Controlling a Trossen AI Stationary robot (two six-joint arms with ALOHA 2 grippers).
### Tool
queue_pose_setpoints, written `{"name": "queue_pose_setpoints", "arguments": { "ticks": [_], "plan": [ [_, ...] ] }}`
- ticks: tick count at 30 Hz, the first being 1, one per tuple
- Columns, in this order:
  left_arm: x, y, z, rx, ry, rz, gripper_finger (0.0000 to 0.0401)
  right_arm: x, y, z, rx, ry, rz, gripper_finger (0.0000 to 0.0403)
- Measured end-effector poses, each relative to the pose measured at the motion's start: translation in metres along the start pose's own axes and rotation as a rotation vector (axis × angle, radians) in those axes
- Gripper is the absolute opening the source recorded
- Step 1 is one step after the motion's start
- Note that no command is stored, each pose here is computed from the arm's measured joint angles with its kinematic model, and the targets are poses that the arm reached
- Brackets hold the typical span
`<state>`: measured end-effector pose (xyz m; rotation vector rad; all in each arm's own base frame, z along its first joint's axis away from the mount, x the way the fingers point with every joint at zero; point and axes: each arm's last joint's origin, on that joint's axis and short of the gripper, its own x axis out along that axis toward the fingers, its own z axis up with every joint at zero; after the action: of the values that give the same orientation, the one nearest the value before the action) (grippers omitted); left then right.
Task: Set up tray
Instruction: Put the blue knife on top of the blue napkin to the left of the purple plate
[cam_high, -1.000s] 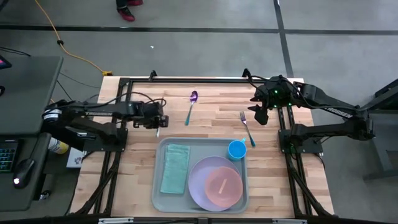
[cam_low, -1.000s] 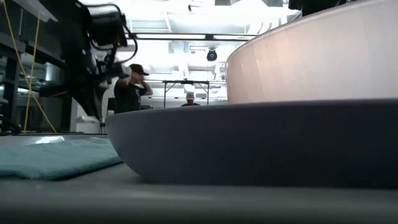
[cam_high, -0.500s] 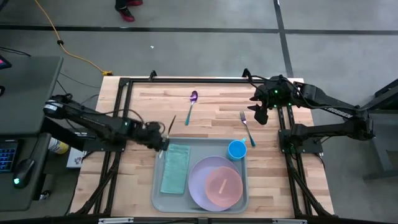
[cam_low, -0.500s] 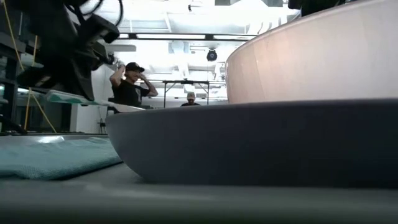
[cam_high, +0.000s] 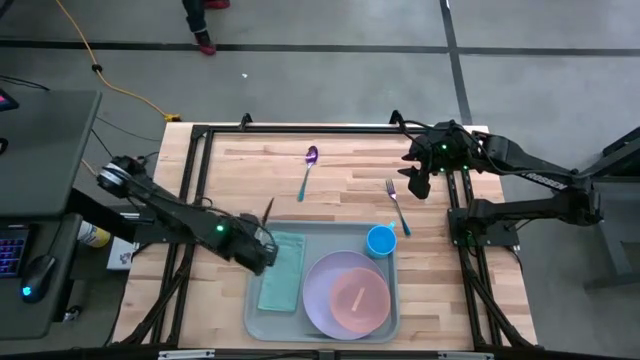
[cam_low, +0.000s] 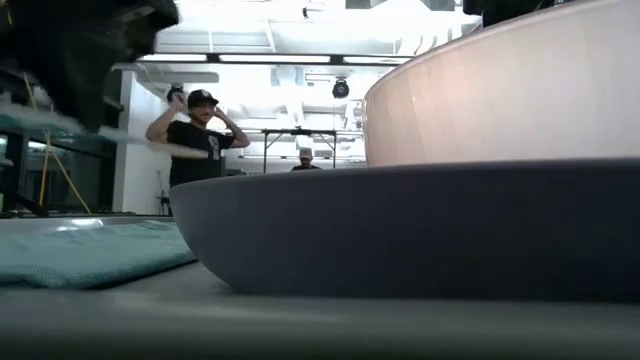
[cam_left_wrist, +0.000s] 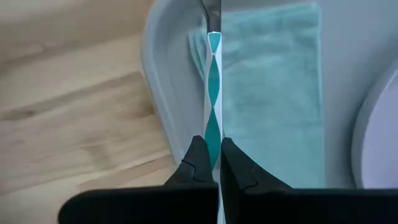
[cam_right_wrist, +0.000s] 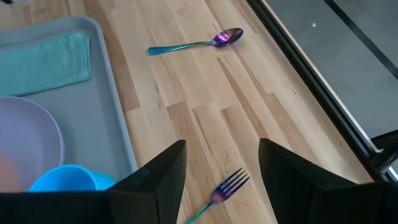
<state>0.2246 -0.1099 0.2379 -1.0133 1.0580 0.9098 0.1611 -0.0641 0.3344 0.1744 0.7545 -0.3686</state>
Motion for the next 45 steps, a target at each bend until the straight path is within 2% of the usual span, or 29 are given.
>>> {"name": "queue_pose_setpoints", "arguments": {
  "ticks": [6,13,20,28,30,33,37,45],
  "plan": [
    [-0.01,-0.048,0.0,0.0,-0.039,0.087,0.0024,0.0,0.0,0.0,0.012,-0.005,0.0,0.0179],
    [0.016,-0.087,-0.013,0.018,-0.026,0.189,0.0024,0.0,0.0,0.0,0.018,0.005,0.005,0.0179],
    [0.047,-0.1,-0.023,0.017,0.023,0.233,0.0024,0.0,0.0,-0.003,0.018,0.029,0.015,0.0179],
    [0.056,-0.097,-0.026,0.036,-0.007,0.294,0.0024,-0.002,0.001,-0.004,0.076,0.036,0.04,0.0179],
    [0.055,-0.099,-0.028,0.036,-0.013,0.26,0.0024,-0.002,0.001,-0.004,0.08,0.035,0.052,0.0179],
    [0.055,-0.097,-0.032,0.052,-0.019,0.274,0.0024,-0.002,0.002,-0.004,0.093,0.038,0.057,0.0179],
    [0.054,-0.098,-0.041,0.071,-0.016,0.241,0.0024,-0.002,0.002,-0.006,0.1,0.059,0.064,0.0179],
    [0.052,-0.112,-0.063,0.079,0.038,0.051,0.0024,-0.007,0.003,-0.012,0.029,0.09,0.113,0.0179]
  ]
}}
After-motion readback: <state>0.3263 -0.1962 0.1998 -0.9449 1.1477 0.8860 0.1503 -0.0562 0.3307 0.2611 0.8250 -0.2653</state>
